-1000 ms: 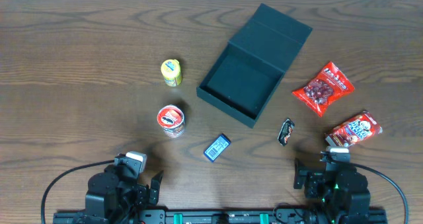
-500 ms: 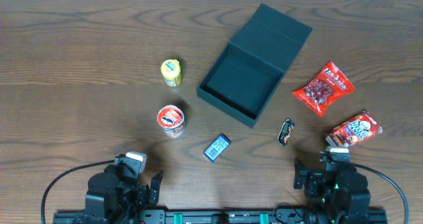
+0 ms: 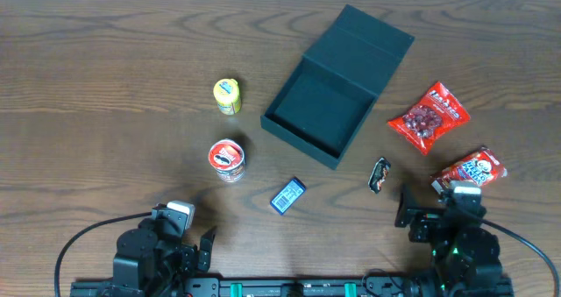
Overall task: Pack container
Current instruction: 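Raise the right gripper and move it toward the red Hacks bag, then lower the right gripper onto the red Hacks bag and grasp it, then lift the Hacks bag and carry it into the black box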
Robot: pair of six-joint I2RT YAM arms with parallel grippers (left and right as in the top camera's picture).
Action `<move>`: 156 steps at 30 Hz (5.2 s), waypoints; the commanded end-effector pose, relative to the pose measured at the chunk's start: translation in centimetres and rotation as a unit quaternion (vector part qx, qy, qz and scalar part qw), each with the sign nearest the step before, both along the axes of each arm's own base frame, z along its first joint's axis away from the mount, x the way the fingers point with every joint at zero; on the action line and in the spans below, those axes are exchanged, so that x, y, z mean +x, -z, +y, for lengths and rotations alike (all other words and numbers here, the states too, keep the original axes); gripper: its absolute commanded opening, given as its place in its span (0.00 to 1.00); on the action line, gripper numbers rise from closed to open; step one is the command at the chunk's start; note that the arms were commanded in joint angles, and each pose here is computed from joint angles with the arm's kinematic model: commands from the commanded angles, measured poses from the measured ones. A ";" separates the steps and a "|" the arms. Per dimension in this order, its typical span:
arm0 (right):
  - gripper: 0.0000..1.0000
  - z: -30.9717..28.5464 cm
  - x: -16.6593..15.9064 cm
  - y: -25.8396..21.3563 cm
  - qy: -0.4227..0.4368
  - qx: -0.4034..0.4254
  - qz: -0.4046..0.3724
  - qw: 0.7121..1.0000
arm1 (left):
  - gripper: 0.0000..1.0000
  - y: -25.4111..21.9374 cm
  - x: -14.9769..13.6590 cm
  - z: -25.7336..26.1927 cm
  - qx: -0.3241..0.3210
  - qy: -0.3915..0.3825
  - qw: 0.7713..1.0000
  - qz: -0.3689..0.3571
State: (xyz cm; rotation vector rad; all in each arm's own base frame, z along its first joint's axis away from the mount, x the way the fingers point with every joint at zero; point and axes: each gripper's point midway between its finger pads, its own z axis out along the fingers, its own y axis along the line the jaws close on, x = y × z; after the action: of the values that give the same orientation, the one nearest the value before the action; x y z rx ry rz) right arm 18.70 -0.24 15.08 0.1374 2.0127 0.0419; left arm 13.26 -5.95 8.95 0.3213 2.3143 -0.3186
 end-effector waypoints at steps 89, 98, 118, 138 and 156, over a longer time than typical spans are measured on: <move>0.99 -6.7 20.4 11.1 0.281 0.233 0.375 0.852 | 0.95 1.4 -0.4 0.0 -0.003 -0.003 1.000 0.023; 0.99 -7.0 18.9 12.9 0.314 0.227 0.407 0.827 | 0.95 1.4 -0.4 0.0 -0.003 -0.003 1.000 0.023; 0.84 -7.0 19.0 13.4 0.319 0.231 0.407 0.824 | 0.95 1.4 -0.4 0.0 -0.003 -0.003 1.000 0.023; 0.01 -7.3 19.7 11.5 0.319 0.233 0.397 0.828 | 0.95 1.4 -0.4 0.0 -0.003 -0.003 1.000 0.023; 0.01 2.1 17.4 -9.3 0.160 0.288 0.250 0.911 | 0.95 1.4 -0.4 0.0 -0.003 -0.003 1.000 0.023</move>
State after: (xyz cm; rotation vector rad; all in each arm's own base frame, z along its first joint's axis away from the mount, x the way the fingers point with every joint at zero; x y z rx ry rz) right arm 36.53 -1.38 22.71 1.0154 2.3960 0.3209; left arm 13.29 -5.94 8.92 0.3199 2.3136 -0.3180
